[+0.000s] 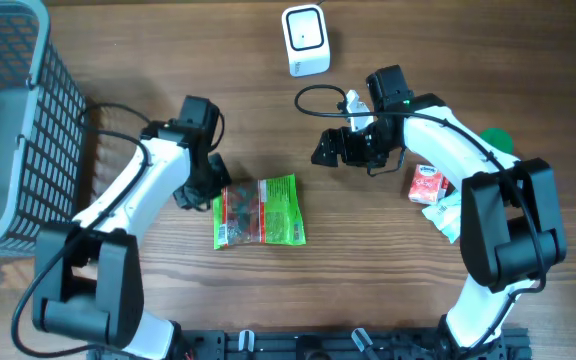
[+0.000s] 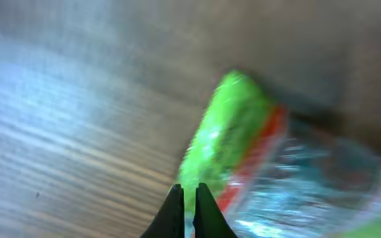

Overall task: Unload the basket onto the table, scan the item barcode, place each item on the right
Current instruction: 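Reach the left gripper to the green snack bag and grasp its edge, then grasp the green bag's other end with the right gripper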

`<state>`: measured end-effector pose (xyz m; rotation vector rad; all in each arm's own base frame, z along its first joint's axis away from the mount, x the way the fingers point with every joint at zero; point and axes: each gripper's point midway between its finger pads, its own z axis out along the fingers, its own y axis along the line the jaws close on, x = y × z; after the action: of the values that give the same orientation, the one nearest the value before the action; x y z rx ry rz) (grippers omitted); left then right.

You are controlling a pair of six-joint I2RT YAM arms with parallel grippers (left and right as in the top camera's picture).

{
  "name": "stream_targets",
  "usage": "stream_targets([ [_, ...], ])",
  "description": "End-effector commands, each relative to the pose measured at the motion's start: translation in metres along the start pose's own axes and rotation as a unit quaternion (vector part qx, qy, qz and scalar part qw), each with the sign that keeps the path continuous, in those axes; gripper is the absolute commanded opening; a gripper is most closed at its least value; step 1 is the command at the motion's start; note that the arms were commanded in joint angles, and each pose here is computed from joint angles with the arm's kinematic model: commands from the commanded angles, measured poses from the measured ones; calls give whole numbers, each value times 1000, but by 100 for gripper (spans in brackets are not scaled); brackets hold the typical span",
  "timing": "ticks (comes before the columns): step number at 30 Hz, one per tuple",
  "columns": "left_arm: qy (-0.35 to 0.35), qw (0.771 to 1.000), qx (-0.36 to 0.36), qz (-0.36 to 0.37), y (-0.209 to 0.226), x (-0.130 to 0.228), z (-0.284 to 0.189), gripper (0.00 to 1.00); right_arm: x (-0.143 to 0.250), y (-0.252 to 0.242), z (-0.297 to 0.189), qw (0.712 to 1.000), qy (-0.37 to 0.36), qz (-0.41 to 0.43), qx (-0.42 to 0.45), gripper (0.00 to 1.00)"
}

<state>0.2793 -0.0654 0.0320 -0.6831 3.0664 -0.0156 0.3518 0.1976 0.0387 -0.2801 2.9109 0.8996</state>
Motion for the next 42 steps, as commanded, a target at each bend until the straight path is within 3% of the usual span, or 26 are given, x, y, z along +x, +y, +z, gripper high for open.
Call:
stream_targets([
  [1, 27, 999, -36, -20, 18, 18, 22, 4, -6, 4, -5, 1000, -9, -16, 3, 92],
  [13, 43, 999, -17, 16, -2, 38, 27, 4, 0, 3, -5, 1000, 1, -10, 4, 91],
  [24, 52, 998, 8, 29, -22, 40, 42, 4, 34, 7, 2, 998, 56, 24, -28, 84],
  [31, 50, 998, 26, 40, -34, 42, 42, 4, 46, 18, 13, 994, 57, 22, -91, 84],
  [42, 49, 997, 27, 44, -35, 43, 42, 4, 69, 34, 39, 991, 77, 27, -104, 84],
])
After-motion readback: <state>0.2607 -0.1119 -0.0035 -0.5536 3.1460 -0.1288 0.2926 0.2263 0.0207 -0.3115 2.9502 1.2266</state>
